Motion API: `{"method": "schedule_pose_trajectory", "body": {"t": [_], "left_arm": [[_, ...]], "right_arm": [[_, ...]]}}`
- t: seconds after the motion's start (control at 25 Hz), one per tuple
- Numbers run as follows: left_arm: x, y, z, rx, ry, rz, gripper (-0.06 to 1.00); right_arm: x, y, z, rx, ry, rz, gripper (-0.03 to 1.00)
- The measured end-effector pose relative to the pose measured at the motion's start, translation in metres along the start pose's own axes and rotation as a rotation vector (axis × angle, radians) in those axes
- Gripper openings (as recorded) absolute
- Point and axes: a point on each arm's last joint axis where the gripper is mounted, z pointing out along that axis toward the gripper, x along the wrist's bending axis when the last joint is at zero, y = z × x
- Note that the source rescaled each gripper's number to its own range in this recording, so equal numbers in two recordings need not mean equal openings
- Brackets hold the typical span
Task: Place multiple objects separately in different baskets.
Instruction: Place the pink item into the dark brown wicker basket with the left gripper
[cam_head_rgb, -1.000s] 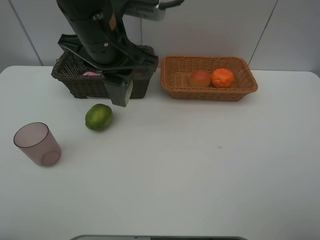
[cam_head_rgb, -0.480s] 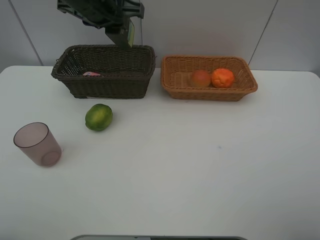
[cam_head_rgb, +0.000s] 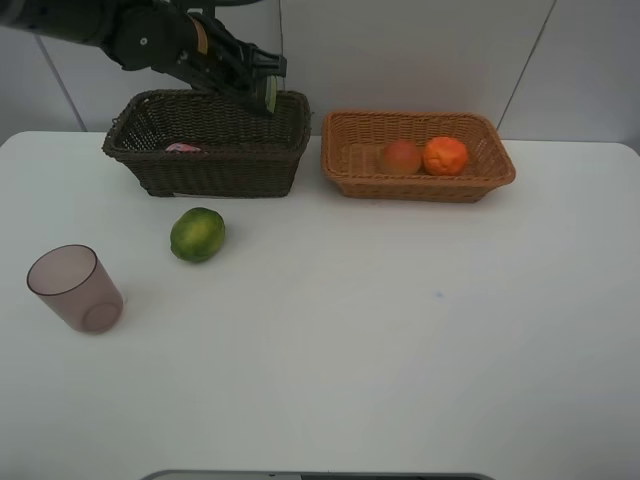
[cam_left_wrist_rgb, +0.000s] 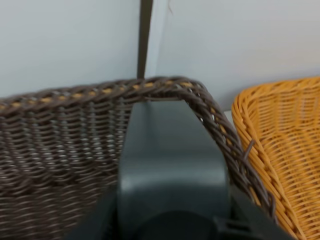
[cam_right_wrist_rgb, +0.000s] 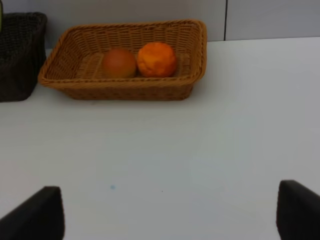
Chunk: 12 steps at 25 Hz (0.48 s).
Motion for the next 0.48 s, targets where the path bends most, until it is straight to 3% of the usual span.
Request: {"method": "schedule_pose_trajectory", "body": {"t": [0.24,0.48], "left_arm": [[0.003,-0.015,0.022,-0.007,-0.037,-0.007,0.24],[0.014,-0.027,0.036,0.015,-0.028,-0.020,0.24]], "right_arm": [[0.000,0.000,0.000,0.000,0.000,0.000,0.85],[0.000,0.000,0.000,0.000,0.000,0.000,0.85]]}}
